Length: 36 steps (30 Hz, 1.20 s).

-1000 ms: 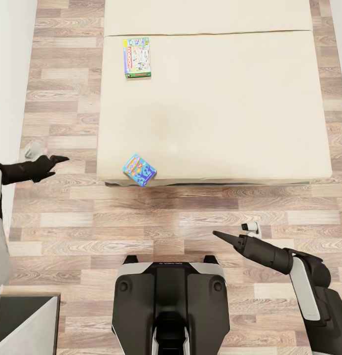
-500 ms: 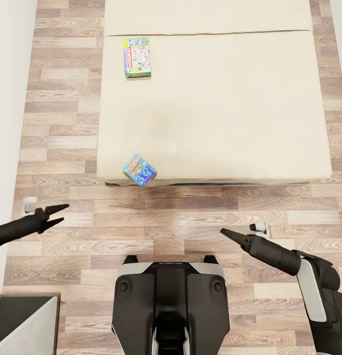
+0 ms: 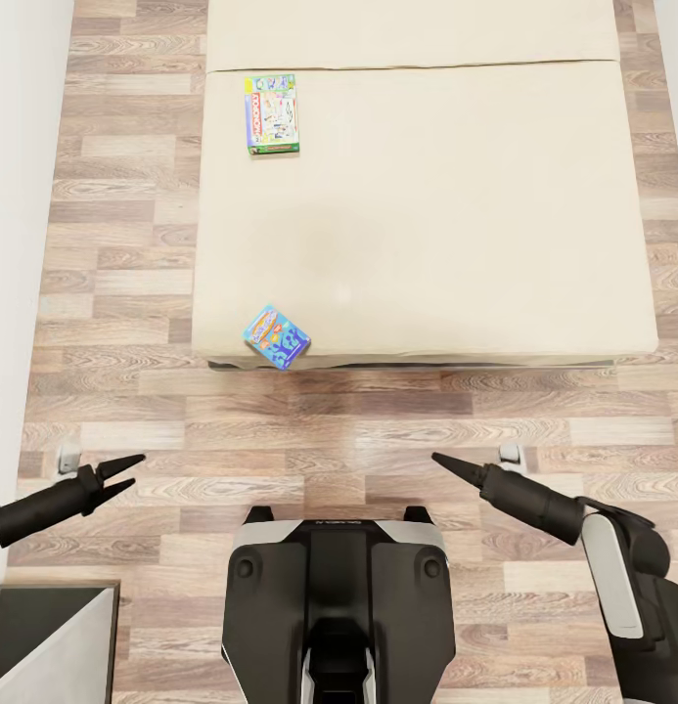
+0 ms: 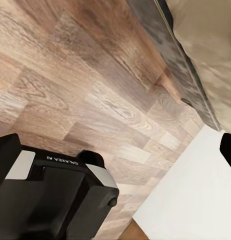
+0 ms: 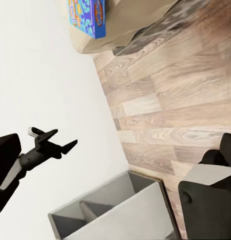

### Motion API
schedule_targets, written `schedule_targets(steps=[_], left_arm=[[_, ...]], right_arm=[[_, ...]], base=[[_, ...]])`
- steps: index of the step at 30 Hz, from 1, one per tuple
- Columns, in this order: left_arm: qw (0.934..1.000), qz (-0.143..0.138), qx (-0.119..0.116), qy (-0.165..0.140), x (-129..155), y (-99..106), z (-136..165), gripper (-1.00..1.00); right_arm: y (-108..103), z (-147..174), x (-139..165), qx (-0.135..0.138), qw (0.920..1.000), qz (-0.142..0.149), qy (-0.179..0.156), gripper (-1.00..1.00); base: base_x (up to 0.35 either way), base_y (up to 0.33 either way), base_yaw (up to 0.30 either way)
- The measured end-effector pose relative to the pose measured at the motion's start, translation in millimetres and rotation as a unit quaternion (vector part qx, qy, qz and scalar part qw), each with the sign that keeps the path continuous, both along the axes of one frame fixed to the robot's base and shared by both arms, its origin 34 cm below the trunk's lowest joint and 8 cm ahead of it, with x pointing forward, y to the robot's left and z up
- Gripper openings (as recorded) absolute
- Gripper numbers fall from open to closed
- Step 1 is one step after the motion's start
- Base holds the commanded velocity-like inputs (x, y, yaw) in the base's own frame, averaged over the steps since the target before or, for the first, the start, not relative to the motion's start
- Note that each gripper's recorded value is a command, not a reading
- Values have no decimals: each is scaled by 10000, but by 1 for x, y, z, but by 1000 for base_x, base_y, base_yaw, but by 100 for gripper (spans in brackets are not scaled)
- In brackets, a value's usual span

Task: Put all the toys in the child's room - the three board games (two on the bed and one on the table), the two jigsaw puzzles on the table, and the tennis ball on the table - inside the toy box on the table in the child's room.

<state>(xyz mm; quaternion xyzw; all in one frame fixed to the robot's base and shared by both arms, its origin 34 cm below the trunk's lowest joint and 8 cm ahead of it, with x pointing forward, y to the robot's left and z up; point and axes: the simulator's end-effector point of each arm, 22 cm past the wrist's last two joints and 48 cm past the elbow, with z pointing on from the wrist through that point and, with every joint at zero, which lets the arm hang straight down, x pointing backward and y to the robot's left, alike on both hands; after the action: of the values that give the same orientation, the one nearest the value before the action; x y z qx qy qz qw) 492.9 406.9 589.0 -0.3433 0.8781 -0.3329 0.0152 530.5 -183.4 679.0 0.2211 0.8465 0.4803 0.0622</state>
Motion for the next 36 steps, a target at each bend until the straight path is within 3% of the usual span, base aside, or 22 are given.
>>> schedule_targets(steps=[1,10,16,20,24,28,31,36], left_arm=[[10000,-12,-2,-4,-1,-1,0,100],[10000,-33,-1,-6,-1,-1,0,100],[10000,-35,5,-1,-2,-2,-1,100],[10000,-46,28,17,-2,-1,-1,100],[9999,-73,62,59,-4,0,-3,100],[9997,-143,123,144,-9,-1,-6,100],[9992,-216,231,262,-14,2,-11,100],[9976,-293,441,444,-22,8,-17,100]], right_arm=[[-2,-6,-3,-141,9999,31,77,100],[-2,-15,-3,-352,9993,3,95,100],[-8,-31,-7,-729,9972,-32,180,100],[-12,-49,-21,-986,9941,27,459,100],[-10,-80,-60,-1254,9860,208,1083,100],[-11,-97,-87,-1381,9789,262,1480,100],[-13,-106,-99,-1456,9757,257,1619,100],[-17,-112,-98,-1594,9756,193,1496,100]], base=[[0,0,0],[0,0,0],[0,0,0],[0,0,0],[0,0,0],[0,0,0],[0,0,0],[0,0,0]])
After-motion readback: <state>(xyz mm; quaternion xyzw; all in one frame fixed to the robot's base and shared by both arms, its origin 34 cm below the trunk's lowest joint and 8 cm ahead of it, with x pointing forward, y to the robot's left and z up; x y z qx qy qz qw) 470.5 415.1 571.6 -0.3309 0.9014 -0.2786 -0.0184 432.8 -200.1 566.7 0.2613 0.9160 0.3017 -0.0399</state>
